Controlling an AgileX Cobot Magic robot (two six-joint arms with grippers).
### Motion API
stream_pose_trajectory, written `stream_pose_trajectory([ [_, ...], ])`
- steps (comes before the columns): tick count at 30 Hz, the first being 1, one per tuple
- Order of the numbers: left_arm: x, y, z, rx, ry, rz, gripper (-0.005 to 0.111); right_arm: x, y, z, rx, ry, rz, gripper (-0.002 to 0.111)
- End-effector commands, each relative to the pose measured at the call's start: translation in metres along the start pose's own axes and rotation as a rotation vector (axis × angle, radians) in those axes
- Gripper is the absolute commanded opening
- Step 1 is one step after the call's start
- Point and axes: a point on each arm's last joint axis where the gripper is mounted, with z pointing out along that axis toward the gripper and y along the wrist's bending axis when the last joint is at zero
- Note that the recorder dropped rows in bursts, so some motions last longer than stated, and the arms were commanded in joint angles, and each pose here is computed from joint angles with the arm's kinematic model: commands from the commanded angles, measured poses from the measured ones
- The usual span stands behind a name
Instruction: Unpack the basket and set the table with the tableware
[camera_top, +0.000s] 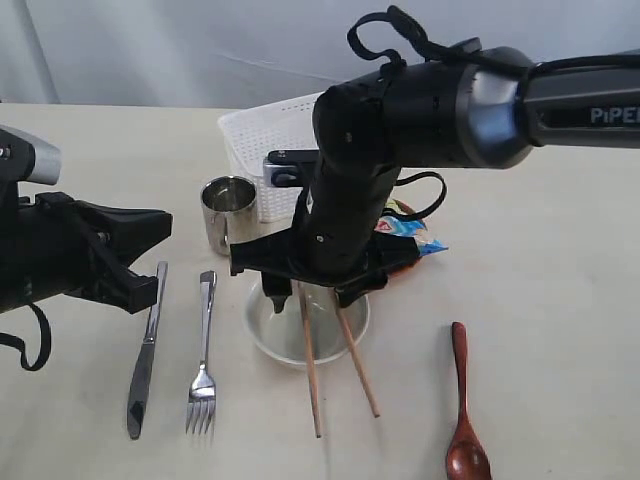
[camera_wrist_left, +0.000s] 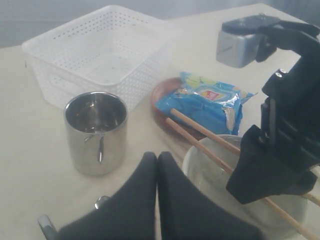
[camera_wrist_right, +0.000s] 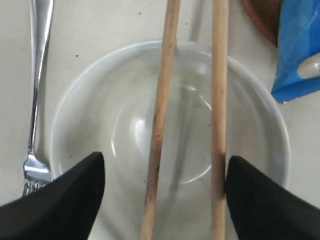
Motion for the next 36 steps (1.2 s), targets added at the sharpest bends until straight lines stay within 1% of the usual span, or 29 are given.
stream_pose_trajectory([
  [1, 0.000, 0.000, -0.001, -0.005, -0.006, -0.001, 0.000, 0.001, 0.002, -0.001, -0.017, 0.012, 0.057, 0.053],
  [5, 0.000, 0.000, -0.001, -0.005, -0.006, -0.001, 0.000, 0.002, 0.003, -0.001, -0.019, 0.015, 0.113, 0.039],
  [7, 0.000, 0.000, -0.001, -0.005, -0.006, -0.001, 0.000, 0.002, 0.003, 0.001, -0.017, 0.018, 0.128, 0.037],
  [14, 0.000, 0.000, -0.001, -0.005, -0.006, -0.001, 0.000, 0.005, 0.009, 0.002, -0.018, 0.020, 0.113, 0.043],
  [23, 0.000, 0.000, -0.001, -0.005, -0.006, -0.001, 0.000, 0.004, 0.006, 0.002, 0.009, 0.003, 0.121, 0.042],
  [29, 0.000, 0.000, -0.001, -0.005, -0.006, -0.001, 0.000, 0.003, 0.007, 0.002, 0.002, -0.011, 0.119, 0.042],
  [32, 0.000, 0.000, -0.001, -0.005, -0.006, -0.001, 0.000, -0.001, 0.010, -0.013, -0.016, -0.039, 0.089, 0.042],
  [34, 0.000, 0.000, -0.001, -0.005, -0.006, -0.001, 0.000, -0.005, 0.012, -0.035, -0.026, -0.072, 0.029, 0.042],
  [36, 0.000, 0.000, -0.001, -0.005, -0.006, -0.001, 0.000, -0.007, 0.008, -0.063, -0.007, -0.131, -0.002, 0.042],
])
